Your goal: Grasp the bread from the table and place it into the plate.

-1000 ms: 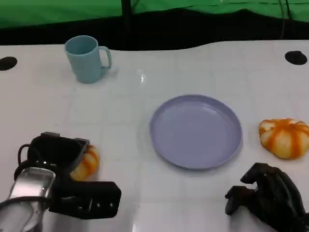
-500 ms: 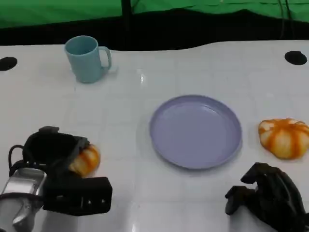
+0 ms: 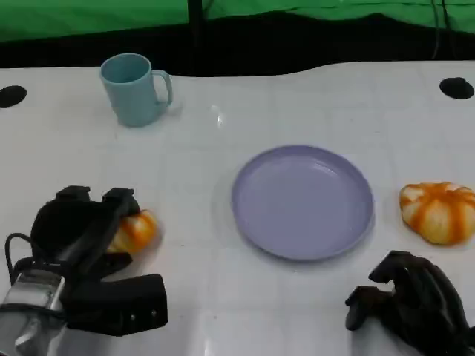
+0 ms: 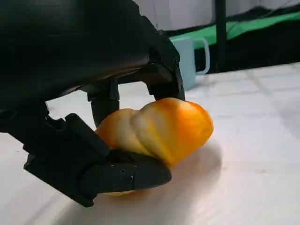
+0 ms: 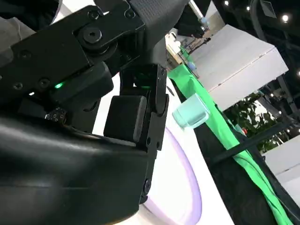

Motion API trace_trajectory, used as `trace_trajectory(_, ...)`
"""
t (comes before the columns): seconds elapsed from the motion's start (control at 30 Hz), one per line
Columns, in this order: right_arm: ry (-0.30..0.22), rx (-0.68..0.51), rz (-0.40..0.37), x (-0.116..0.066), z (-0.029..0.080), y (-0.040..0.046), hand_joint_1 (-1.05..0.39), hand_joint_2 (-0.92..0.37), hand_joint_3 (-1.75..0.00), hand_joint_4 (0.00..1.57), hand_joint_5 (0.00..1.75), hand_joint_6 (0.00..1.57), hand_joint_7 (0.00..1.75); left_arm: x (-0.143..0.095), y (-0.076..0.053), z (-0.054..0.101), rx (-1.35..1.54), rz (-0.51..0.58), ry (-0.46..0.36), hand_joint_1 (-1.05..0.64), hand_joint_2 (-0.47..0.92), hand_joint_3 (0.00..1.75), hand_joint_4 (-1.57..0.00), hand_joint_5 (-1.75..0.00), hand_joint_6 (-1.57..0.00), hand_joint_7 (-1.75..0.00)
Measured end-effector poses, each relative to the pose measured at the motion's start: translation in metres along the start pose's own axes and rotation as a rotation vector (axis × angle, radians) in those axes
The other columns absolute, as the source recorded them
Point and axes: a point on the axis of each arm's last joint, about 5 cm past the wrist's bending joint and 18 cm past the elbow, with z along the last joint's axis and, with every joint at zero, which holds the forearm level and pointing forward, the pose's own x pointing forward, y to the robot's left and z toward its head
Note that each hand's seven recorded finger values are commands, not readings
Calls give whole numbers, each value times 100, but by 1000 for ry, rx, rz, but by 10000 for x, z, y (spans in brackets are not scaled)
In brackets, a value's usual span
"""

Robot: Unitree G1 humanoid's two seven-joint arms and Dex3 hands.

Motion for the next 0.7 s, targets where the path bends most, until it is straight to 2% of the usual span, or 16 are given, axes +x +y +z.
trace_trajectory(0.17,-1,5,-1,0,-2,-3,-103,-75,0,157,70,157,31,-11,22,51,-39,32,-18,-25,44,125,-76,-175,-51,-171)
trace_trajectory(0.3,0,4,-1,1,-2,-3,-104,-75,0,157,71,157,32,0,85,91,-75,79,-34,-22,41,127,-78,-175,-59,-159)
trace_trajectory(0.4,0,4,0,4,0,-2,-104,-75,0,157,71,157,32,4,110,113,-86,108,-58,-23,42,128,-79,-175,-57,-164)
trace_trajectory(0.47,1,2,-1,2,1,-5,-104,-75,0,157,71,157,31,0,124,124,-94,122,-68,-23,42,127,-78,-175,-54,-169)
trace_trajectory(0.7,1,3,-2,3,1,-7,-103,-74,0,157,71,157,32,37,214,172,-132,177,-112,-26,48,111,-80,-175,-55,-168)
